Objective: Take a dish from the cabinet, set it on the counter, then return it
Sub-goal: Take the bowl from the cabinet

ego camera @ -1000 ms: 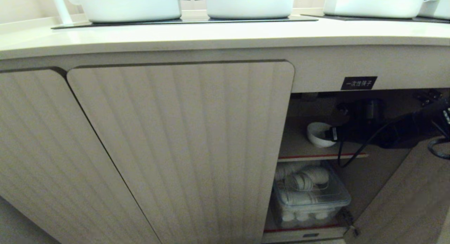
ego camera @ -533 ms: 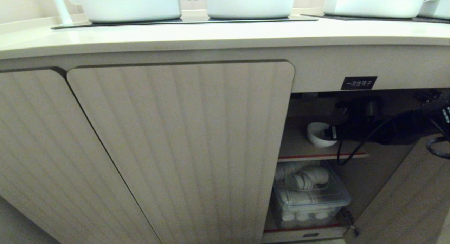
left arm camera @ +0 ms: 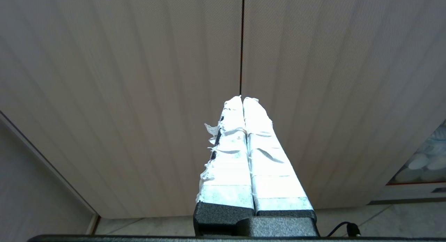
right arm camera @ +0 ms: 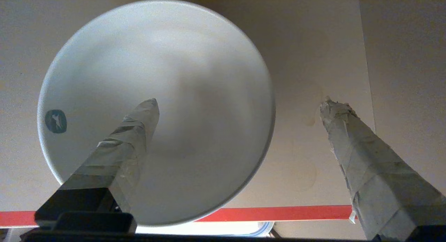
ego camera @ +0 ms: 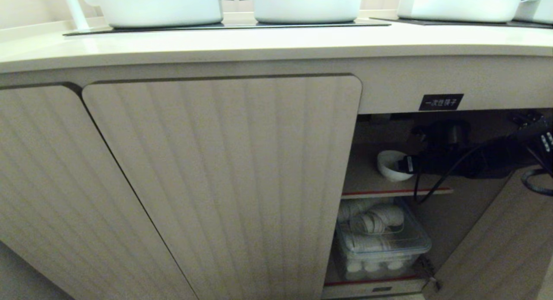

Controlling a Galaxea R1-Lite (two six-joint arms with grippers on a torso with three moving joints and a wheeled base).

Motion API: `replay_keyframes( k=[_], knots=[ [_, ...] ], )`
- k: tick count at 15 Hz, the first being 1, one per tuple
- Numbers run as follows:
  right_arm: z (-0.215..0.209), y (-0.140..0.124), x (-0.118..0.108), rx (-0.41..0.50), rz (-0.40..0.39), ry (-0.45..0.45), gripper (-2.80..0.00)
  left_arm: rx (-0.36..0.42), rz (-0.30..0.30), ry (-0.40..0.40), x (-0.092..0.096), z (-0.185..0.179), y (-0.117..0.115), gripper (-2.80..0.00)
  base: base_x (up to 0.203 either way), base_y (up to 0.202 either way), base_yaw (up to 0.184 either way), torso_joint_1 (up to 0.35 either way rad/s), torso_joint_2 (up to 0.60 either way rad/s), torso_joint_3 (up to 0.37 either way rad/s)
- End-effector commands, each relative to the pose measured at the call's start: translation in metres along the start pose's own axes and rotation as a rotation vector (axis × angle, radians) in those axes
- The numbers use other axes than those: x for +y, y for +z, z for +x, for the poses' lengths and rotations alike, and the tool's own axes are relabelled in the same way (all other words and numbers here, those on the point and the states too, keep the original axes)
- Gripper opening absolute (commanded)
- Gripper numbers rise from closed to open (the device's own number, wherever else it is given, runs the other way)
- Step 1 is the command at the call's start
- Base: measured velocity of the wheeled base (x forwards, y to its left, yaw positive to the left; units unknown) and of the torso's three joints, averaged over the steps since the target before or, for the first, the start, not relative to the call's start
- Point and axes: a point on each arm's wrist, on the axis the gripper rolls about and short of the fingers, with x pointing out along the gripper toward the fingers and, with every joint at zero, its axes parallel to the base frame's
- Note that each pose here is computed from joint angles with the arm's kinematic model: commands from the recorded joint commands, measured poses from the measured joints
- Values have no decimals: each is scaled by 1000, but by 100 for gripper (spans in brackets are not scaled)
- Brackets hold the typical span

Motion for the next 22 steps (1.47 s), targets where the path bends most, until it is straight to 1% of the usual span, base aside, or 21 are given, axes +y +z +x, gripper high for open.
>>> replay_keyframes(
  k=[1, 5, 7, 12, 17, 22],
  knots=[
    [2, 0, 0, 0, -1, 0, 0, 0, 0, 1, 0, 0, 0, -280, 0, 0, 0, 0, 0, 0],
    [2, 7, -1, 13, -1, 0, 0, 0, 0, 0, 0, 0, 0, -280, 0, 0, 0, 0, 0, 0],
    [1, 7, -1, 32, -1, 2, 0, 0, 0, 2, 0, 0, 0, -280, 0, 0, 0, 0, 0, 0],
    [1, 5, -1, 44, -1, 5, 0, 0, 0, 0, 0, 0, 0, -280, 0, 0, 0, 0, 0, 0],
    [3, 0, 0, 85, 0, 17, 0, 0, 0, 2, 0, 0, 0, -280, 0, 0, 0, 0, 0, 0],
    [5, 1, 0, 87, 0, 19, 0, 0, 0, 2, 0, 0, 0, -280, 0, 0, 0, 0, 0, 0]
  ],
)
